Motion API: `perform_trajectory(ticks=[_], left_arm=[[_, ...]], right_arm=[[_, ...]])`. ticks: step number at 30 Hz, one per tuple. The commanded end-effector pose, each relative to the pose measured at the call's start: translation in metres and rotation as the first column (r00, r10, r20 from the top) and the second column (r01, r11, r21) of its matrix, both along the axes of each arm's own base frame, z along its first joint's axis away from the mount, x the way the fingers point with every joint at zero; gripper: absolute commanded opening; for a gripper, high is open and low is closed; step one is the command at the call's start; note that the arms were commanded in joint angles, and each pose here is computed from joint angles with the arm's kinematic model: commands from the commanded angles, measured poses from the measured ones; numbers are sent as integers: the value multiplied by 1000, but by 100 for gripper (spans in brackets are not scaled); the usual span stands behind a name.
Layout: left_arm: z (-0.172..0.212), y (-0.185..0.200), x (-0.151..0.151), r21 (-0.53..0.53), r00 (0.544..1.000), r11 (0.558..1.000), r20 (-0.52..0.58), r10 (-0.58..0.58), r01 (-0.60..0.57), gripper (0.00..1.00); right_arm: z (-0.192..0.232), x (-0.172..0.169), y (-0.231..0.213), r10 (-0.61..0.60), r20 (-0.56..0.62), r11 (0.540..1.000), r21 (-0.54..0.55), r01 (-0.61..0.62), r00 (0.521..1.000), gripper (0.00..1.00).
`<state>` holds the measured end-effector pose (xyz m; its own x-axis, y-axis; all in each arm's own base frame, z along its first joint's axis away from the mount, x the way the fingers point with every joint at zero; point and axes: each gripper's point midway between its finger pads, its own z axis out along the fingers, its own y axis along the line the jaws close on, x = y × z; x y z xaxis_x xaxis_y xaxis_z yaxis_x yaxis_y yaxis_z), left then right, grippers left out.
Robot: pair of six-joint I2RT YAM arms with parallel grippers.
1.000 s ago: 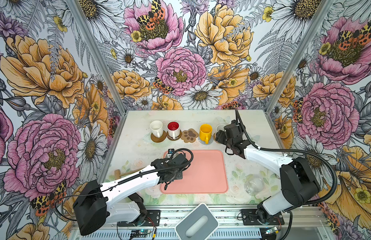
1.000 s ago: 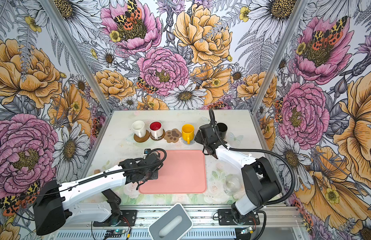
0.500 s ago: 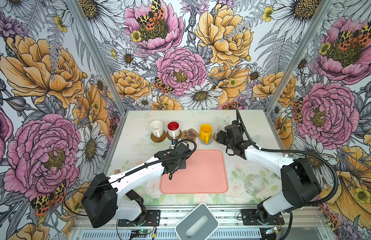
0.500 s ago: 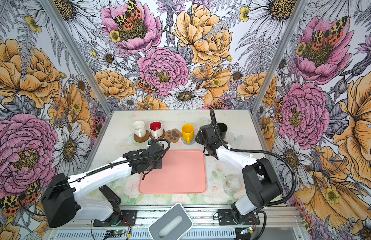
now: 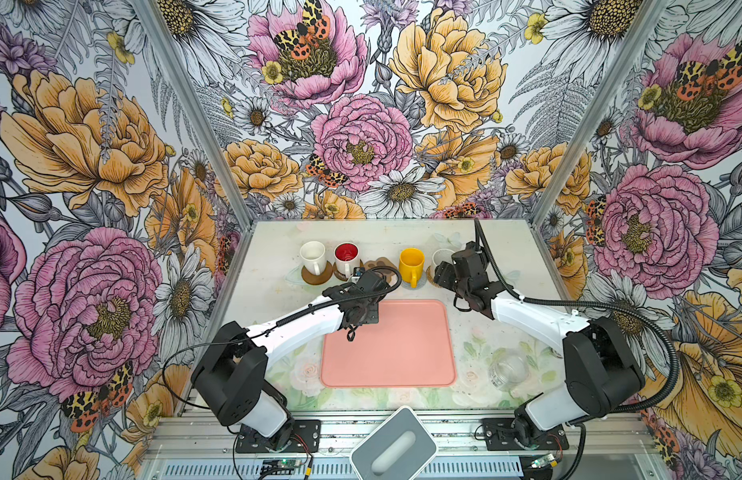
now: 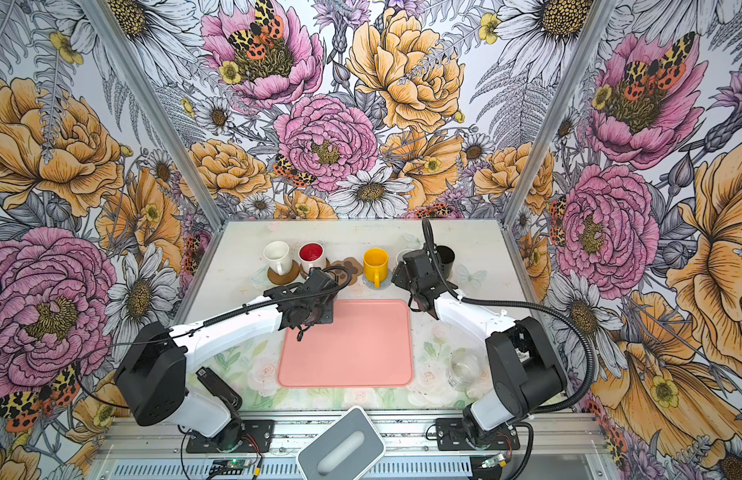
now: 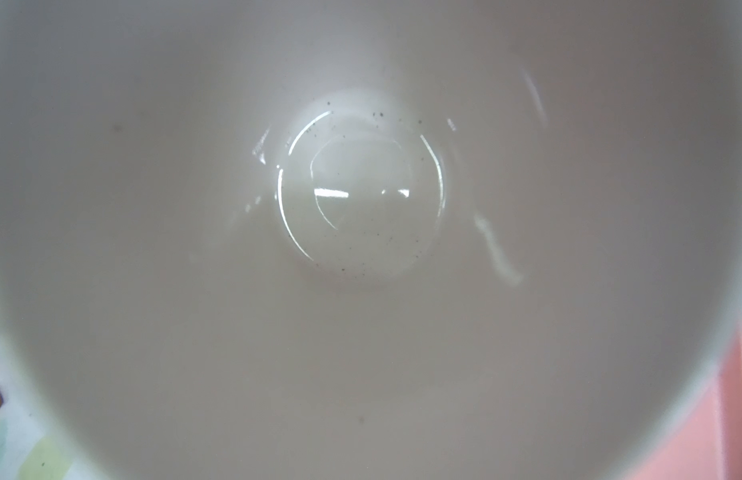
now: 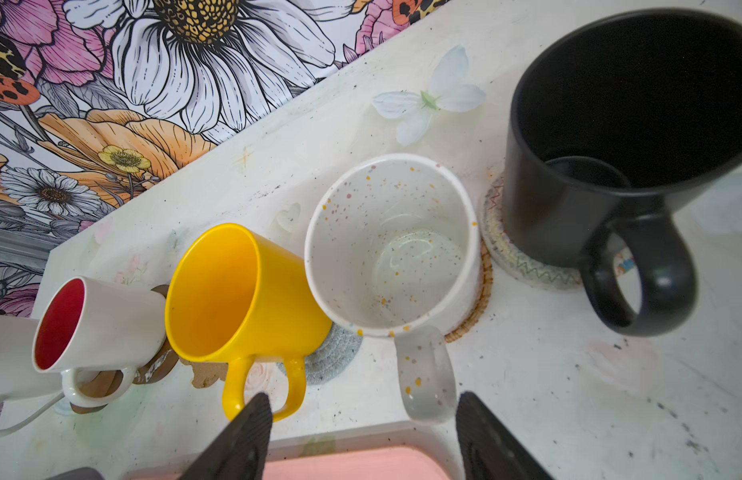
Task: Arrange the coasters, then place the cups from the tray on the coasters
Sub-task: 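Carry the white purple-handled mug with the left gripper toward the empty coaster, then lower the white mug with the left gripper onto the cork coaster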
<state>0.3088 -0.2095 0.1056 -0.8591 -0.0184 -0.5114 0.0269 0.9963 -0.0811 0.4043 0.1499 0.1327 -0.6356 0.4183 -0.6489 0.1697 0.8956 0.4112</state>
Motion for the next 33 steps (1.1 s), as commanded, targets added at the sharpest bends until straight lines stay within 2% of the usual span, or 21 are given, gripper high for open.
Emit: perform_trajectory(ticks=[1, 14, 23, 24, 33], left_arm=[[25, -20, 32, -76, 995, 997, 95, -23, 31, 0], [25, -27, 80, -72, 993, 997, 119, -4, 13, 0], [34, -35, 107, -56, 988, 997, 151, -34, 43, 0], [19, -37, 110, -40, 992, 998, 123, -41, 46, 0], [14, -46, 127, -47, 992, 998, 122, -39, 45, 0]], right_arm=[[15, 1, -2, 0, 42, 1000, 26, -1, 999, 72], [16, -4, -17, -30, 48, 999, 20, 29, 998, 73], [14, -5, -23, -39, 42, 999, 23, 39, 998, 73], [14, -5, -24, -42, 42, 999, 23, 41, 998, 73], [15, -10, -36, -65, 49, 998, 24, 64, 997, 73]])
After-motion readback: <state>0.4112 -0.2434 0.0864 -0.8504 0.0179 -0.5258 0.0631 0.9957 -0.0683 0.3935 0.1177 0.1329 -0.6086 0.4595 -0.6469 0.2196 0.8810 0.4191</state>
